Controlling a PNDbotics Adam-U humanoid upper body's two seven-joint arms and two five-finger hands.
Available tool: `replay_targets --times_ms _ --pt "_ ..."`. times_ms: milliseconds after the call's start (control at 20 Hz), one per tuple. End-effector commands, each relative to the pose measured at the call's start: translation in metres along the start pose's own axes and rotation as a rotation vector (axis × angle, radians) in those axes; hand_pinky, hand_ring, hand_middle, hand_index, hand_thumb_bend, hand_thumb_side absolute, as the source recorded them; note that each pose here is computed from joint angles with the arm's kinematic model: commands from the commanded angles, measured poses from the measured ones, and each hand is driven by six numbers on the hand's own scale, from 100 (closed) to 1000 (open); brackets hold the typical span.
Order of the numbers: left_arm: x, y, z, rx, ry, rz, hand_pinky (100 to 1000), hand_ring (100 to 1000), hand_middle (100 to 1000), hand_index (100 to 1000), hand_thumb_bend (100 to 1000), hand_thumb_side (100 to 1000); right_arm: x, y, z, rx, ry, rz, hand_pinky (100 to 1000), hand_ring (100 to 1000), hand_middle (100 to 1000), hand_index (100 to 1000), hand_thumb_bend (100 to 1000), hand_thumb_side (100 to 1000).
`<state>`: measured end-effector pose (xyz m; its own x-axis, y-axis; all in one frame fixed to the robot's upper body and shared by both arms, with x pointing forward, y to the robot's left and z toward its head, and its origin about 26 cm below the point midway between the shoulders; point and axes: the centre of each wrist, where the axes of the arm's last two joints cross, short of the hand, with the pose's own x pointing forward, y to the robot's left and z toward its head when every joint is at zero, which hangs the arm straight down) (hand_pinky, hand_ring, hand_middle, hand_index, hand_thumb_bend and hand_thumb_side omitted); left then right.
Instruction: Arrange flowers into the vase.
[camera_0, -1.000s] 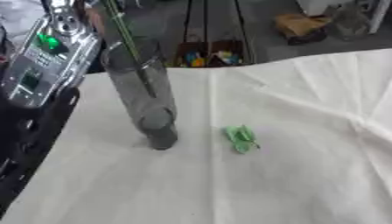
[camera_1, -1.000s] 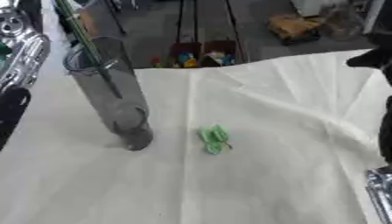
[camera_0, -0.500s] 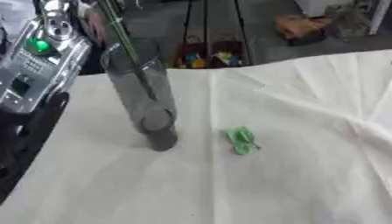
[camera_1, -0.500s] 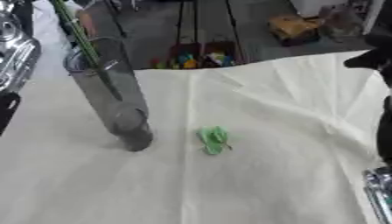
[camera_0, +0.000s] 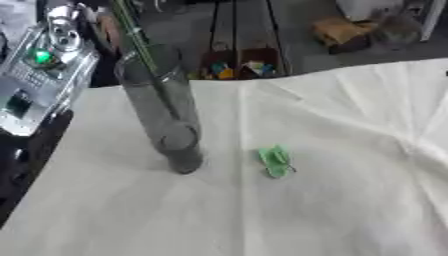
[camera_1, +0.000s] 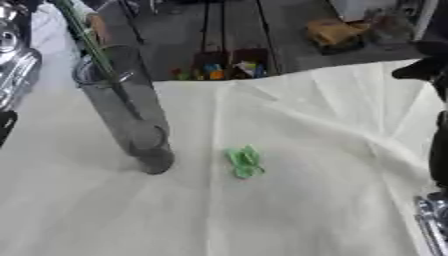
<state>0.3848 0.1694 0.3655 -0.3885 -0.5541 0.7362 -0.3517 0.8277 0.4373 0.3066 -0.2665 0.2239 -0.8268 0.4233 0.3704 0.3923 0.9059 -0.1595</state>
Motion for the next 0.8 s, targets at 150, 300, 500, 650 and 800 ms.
replay_targets --times_ms 150,300,500,650,800 --pt "0.0045 0.0165 0.0001 -0.008 -0.042 -0.072 638 785 650 691 100 982 0.0040 -0.0032 -0.0047 -0.012 -0.018 -0.005 624 557 482 736 100 999" --pt "0.0041 0.0191 0.0007 -0.032 -0.056 -0.095 653 801 673 725 100 997 0.0040 -0.0031 -0.0044 -0.012 -0.016 -0.005 624 557 481 736 100 999" --pt "0.0041 0.0215 0.0003 -0.043 -0.062 -0.114 653 801 673 725 100 997 0.0040 -0.0030 -0.0043 -0.012 -0.016 -0.005 624 557 481 736 100 999" --pt "0.0031 0.0215 0.0016 -0.058 -0.068 -0.124 713 853 749 814 100 1000 0.0040 -0.0030 -0.0043 -0.011 -0.016 -0.005 624 557 481 735 100 1000" --pt "-0.0004 0.0173 0.0047 -0.113 -0.088 -0.147 729 865 765 830 100 1000 0.0039 -0.0030 -0.0038 -0.011 -0.014 -0.004 624 557 481 735 100 1000"
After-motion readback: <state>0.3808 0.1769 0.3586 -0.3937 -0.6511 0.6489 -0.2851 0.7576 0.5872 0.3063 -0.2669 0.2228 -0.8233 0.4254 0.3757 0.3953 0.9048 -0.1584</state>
